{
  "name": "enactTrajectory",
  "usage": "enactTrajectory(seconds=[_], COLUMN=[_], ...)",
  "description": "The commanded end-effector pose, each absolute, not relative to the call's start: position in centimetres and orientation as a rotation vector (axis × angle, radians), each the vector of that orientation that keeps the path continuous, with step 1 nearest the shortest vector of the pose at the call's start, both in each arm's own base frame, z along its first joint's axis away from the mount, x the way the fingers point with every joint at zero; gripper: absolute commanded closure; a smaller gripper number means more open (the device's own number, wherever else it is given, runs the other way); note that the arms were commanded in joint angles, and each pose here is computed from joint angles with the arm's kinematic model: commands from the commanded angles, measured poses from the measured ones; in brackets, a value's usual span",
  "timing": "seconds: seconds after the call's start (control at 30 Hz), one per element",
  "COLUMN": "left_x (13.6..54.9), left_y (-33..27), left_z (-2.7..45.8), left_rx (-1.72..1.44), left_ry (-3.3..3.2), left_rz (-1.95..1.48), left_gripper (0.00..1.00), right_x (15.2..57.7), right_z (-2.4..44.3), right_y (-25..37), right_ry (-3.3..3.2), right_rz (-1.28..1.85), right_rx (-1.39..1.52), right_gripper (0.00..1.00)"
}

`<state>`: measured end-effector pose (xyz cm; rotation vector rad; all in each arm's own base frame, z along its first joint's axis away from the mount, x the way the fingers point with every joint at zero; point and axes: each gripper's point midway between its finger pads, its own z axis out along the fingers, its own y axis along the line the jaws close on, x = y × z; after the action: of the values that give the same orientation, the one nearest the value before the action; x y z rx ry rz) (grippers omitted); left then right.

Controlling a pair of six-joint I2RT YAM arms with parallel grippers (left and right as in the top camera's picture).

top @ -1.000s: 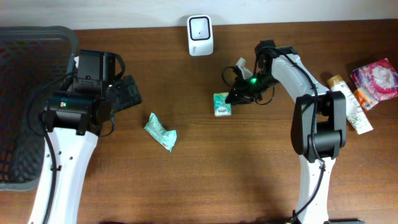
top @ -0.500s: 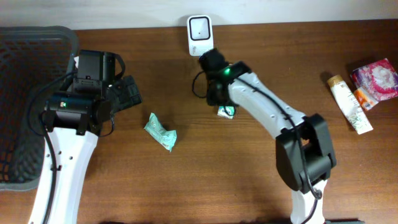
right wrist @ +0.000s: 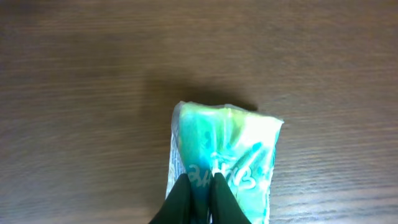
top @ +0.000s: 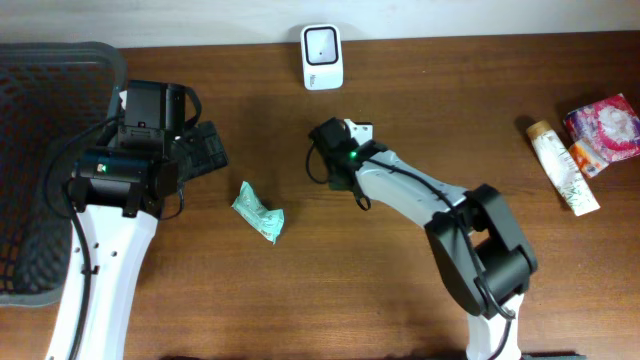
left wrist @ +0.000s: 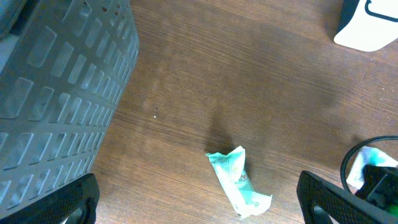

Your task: Scan the item barcode

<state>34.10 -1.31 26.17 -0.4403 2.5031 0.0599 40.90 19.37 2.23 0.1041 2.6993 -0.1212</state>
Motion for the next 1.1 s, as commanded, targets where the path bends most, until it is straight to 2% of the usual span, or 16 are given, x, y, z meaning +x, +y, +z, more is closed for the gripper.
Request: enactTrajectory(seconds=[0.0,0.07,0.1,0.17,0.2,0.23,0.3,0.47,0.6,0.67,0.73,0.77,0.8,0.9,0.97,1.07], left_x=[34.1,34.1,34.1,34.1,34.1,34.1,34.1,34.1,34.1,34.1,34.1,34.1,34.1,34.1,34.1,34.1], left_y=[-1.1,-1.1,-1.1,-1.1,-1.1,-1.1,-1.1,-1.1,-1.1,-1.1,-1.1,-1.1,-1.1,-1.1,-1.1,-1.1], left_z=[26.5,26.5,26.5,26.5,26.5,26.5,26.5,26.5,26.5,26.5,26.5,26.5,26.5,26.5,26.5,26.5], left_rx=[-0.425,-0.425,-0.425,-0.425,-0.425,-0.425,-0.425,-0.425,-0.425,-0.425,-0.425,-0.425,-0.425,-0.425,-0.425,-0.425], left_ry=[2.497,2.497,2.497,2.497,2.497,2.497,2.497,2.497,2.497,2.497,2.497,2.497,2.497,2.497,2.497,2.497], left_rz=[0.073,0.073,0.073,0.073,0.073,0.073,0.073,0.073,0.073,0.073,0.073,0.073,0.073,0.073,0.073,0.073], left_gripper=[0.01,0.01,0.01,0.01,0.01,0.01,0.01,0.01,0.01,0.01,0.01,0.01,0.01,0.01,0.01,0.01], right_x=[40.7,39.2,39.1,40.3,40.5,40.8,41.2,41.2,41.1,40.9,40.7,40.7,40.5,40.8,40.2,39.3], right_z=[7.9,10.7,10.9,8.1,7.5,6.9,6.4,5.5,1.4,0.2,-0.3,-0.3,-0.1,4.5,9.0,9.6], right_y=[23.3,25.2,24.1,20.0,19.3,18.6,18.2,19.4,19.1,19.0,19.0,19.0,19.5,21.7,24.5,25.7], right_ry=[2.724,2.693,2.692,2.767,2.778,2.781,2.754,2.579,2.597,2.615,2.628,2.63,2.65,2.68,2.714,2.74], right_rz=[0.401,0.916,1.018,0.738,0.645,0.493,0.224,-0.228,-0.35,-0.37,-0.371,-0.373,-0.332,-0.087,0.366,0.883], right_rx=[-0.122,-0.325,-0.327,-0.211,-0.199,-0.2,-0.164,0.004,-0.003,-0.012,-0.017,-0.018,-0.024,-0.008,-0.118,-0.28], right_gripper=[0.96,0.96,0.96,0.95,0.81,0.53,0.48,0.48,0.5,0.67,0.72,0.9,0.96,0.96,0.96,0.96])
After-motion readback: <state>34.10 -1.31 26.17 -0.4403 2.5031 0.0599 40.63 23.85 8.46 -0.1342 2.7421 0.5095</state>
